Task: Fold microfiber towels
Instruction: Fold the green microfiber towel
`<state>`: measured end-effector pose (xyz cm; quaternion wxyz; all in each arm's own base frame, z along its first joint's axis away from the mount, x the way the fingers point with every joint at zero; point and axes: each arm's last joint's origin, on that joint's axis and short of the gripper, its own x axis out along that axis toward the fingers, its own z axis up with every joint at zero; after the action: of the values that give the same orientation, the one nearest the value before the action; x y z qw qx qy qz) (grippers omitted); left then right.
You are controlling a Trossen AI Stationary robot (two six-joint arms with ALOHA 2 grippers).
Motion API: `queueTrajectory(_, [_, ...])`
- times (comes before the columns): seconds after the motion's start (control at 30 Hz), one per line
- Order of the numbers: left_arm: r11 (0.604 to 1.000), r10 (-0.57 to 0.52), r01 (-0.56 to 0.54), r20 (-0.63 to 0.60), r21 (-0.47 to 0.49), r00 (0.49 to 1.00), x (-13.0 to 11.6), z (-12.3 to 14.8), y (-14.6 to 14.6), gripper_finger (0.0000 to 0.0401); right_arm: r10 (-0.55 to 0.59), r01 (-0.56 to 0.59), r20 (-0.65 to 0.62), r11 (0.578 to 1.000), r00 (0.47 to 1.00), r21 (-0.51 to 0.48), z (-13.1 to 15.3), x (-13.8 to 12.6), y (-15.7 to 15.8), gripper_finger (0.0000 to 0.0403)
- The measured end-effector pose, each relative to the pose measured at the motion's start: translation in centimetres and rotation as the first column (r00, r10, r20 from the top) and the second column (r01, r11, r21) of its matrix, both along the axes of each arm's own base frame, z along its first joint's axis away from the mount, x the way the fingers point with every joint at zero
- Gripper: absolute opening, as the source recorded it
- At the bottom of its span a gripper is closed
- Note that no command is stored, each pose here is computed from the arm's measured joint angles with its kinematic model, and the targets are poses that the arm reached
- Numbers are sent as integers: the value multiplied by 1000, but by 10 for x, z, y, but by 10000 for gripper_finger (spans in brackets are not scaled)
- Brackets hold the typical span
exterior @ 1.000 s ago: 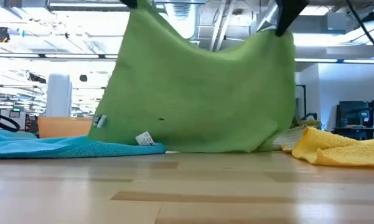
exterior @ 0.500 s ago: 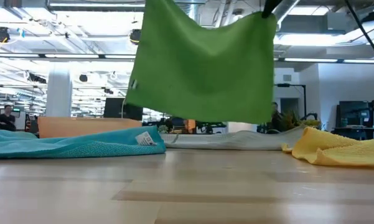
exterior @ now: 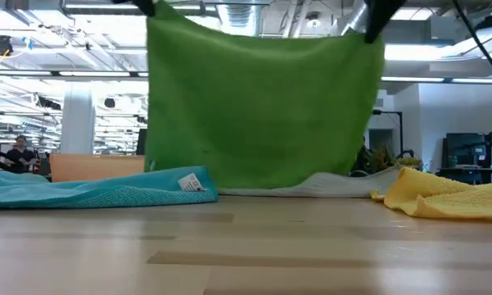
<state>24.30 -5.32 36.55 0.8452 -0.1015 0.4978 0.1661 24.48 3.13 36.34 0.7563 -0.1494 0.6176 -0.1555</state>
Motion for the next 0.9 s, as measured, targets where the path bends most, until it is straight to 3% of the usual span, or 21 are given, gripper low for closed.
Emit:
queueTrajectory(0.13, [996, -6, 3, -38, -89, 999, -6, -14, -24, 0, 19, -16, -33, 998, 999, 67, -14, -3, 21, 3])
queueTrajectory(0.4, [976, -8, 9, 4, -217, 1000, -13, -34, -66, 0, 13, -13, 3, 986, 1000, 164, -31, -12, 63, 3])
queueTrajectory(0.57, [957, 7, 6, 45, -290, 999, -10, -57, -81, 0, 40, -55, 65, 968, 997, 247, -51, -8, 85, 2])
queueTrajectory(0.9, [916, 46, -25, 43, -399, 998, -13, -96, -96, 0, -21, 6, 41, 937, 999, 348, -93, -11, 98, 2])
